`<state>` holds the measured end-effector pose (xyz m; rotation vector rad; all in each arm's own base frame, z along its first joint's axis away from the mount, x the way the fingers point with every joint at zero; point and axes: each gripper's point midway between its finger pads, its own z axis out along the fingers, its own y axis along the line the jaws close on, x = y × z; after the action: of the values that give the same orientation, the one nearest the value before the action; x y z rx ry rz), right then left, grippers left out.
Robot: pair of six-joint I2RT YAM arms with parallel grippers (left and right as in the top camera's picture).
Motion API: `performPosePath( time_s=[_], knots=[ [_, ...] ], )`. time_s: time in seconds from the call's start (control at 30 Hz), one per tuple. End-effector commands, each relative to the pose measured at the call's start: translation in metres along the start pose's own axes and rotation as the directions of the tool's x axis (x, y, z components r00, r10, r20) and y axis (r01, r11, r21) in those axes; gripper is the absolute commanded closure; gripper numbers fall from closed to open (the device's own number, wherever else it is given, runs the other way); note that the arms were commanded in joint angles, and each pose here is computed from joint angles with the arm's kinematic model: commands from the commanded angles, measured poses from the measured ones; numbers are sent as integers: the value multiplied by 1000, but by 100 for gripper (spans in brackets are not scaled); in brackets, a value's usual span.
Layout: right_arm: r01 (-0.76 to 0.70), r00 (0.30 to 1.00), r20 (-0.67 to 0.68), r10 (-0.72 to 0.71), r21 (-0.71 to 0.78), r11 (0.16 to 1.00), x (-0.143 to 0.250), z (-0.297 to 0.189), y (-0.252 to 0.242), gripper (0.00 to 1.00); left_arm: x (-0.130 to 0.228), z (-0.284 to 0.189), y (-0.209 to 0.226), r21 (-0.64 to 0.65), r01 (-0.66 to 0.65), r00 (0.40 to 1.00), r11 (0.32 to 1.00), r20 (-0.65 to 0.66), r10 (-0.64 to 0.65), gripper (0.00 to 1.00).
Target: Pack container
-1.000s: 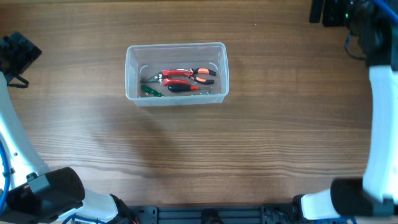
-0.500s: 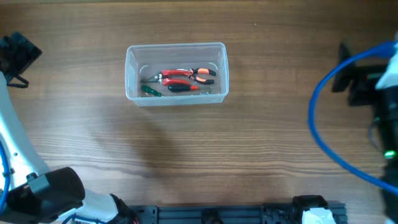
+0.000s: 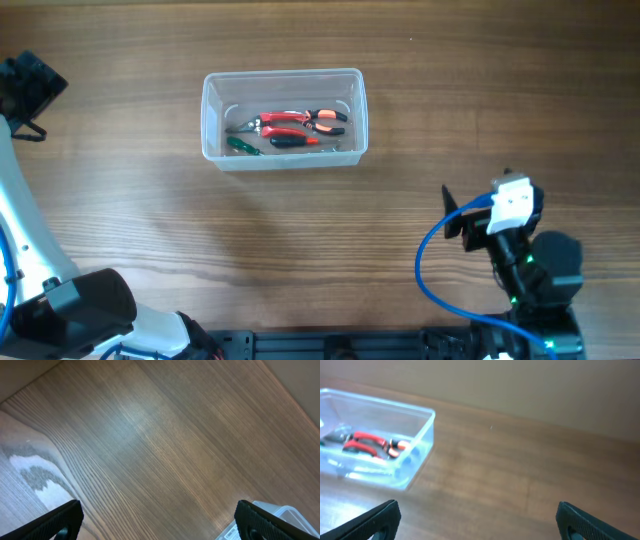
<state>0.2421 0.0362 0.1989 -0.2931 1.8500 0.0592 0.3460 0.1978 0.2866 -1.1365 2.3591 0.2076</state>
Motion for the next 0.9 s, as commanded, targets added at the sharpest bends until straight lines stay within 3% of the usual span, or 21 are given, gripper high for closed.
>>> performPosePath(
  time_s=[0.0,0.2,0.43,0.87],
  knots=[
    [-48,998,46,49,-28,998,12,-4,8,0,-1,1,1,2,-8,1000,1000,-1,8,0],
    [-53,996,72,55,-28,998,28,-4,12,0,-1,1,1,2,-8,1000,1000,-1,8,0],
    [-190,979,66,193,-38,981,53,2,14,0,-1,1,1,2,-8,1000,1000,-1,8,0],
    [-138,987,76,140,-30,990,51,2,14,0,-1,1,1,2,-8,1000,1000,-1,8,0]
  ],
)
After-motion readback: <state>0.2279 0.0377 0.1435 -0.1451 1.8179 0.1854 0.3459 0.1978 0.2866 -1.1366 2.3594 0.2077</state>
